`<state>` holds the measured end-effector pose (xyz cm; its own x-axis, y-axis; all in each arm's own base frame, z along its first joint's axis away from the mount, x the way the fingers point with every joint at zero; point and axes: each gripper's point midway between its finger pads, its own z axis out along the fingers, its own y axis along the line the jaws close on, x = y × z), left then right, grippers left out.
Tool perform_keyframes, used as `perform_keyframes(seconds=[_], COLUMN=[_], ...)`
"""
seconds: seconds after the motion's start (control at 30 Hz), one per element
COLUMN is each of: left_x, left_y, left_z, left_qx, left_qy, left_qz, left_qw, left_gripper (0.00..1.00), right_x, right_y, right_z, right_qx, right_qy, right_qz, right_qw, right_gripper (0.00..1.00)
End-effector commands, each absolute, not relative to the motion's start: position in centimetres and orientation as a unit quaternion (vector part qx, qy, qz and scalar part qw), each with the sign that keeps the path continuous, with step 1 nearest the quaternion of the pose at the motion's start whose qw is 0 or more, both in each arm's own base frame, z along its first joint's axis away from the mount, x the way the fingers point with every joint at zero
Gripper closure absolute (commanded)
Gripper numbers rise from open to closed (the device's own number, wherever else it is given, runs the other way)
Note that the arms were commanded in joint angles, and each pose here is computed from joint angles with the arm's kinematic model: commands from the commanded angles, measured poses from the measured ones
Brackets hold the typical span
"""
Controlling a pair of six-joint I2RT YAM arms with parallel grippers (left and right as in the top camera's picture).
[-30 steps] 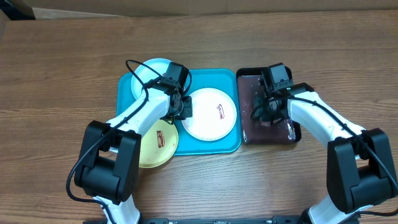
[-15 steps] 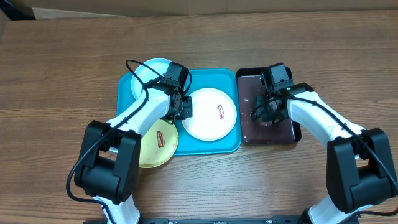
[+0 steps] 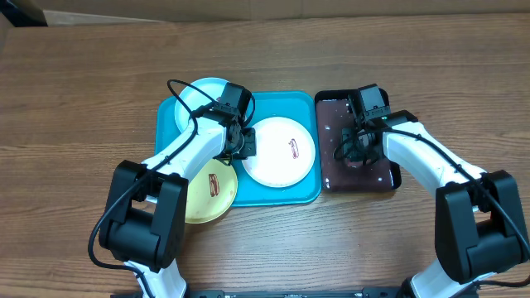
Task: Clean dirty plates on tray and stack at the side
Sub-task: 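Rub the sponge in the water of the black tray with the right gripper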
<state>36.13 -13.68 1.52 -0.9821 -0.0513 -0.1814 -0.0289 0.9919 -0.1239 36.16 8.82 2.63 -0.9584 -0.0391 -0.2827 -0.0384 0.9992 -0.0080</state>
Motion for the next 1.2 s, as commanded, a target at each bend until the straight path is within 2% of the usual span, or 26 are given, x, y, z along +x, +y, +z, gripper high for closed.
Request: perform_keyframes(seconds=[0.0,0.13,0.23,0.6,0.63,0.67,0.7,0.73,0.87,1.17], left_x=[35.9,35.9,35.9,36.0,36.0,36.0,36.0,36.1,36.1,36.1], left_y=[-13.7,-13.7,-13.7,-13.8,-13.8,-13.8,-13.8,-13.8,-13.8,-13.8], left_z=[1.1,1.1,1.1,1.1,1.1,1.1,1.1,1.1,1.1,1.1], left_qx=[-0.015,-0.015,-0.015,-0.015,-0.015,-0.015,-0.015,-0.015,-0.015,-0.015], left_qy=[0.994,0.994,0.994,0.994,0.994,0.994,0.994,0.994,0.994,0.994], left_qz=[-0.055,-0.055,-0.055,-0.056,-0.056,-0.056,-0.057,-0.057,-0.057,-0.057], left_qw=[0.089,0.089,0.089,0.090,0.090,0.091,0.091,0.092,0.092,0.093], left_gripper=[0.90,0.90,0.90,0.89,0.90,0.90,0.90,0.91,0.91,0.91], right_x=[35.7,35.7,35.8,34.9,34.9,34.8,34.8,34.8,35.7,37.2], right_y=[8.6,8.6,8.6,8.7,8.8,9.0,9.1,9.2,9.4,9.6], right_z=[1.7,1.3,1.3,1.0,1.0,1.0,1.0,1.1,2.6,13.0], right_qx=[-0.022,-0.022,-0.021,-0.023,-0.024,-0.024,-0.025,-0.025,-0.026,-0.034], right_qy=[0.990,0.989,0.989,0.992,0.992,0.992,0.992,0.992,0.991,0.985], right_qz=[-0.006,-0.005,-0.004,0.000,0.004,0.009,0.012,0.015,0.017,0.024], right_qw=[0.137,0.143,0.145,0.127,0.126,0.125,0.124,0.124,0.132,0.169], right_gripper=[0.50,0.51,0.58,0.55,0.59,0.69,0.90,0.96,0.96,0.96])
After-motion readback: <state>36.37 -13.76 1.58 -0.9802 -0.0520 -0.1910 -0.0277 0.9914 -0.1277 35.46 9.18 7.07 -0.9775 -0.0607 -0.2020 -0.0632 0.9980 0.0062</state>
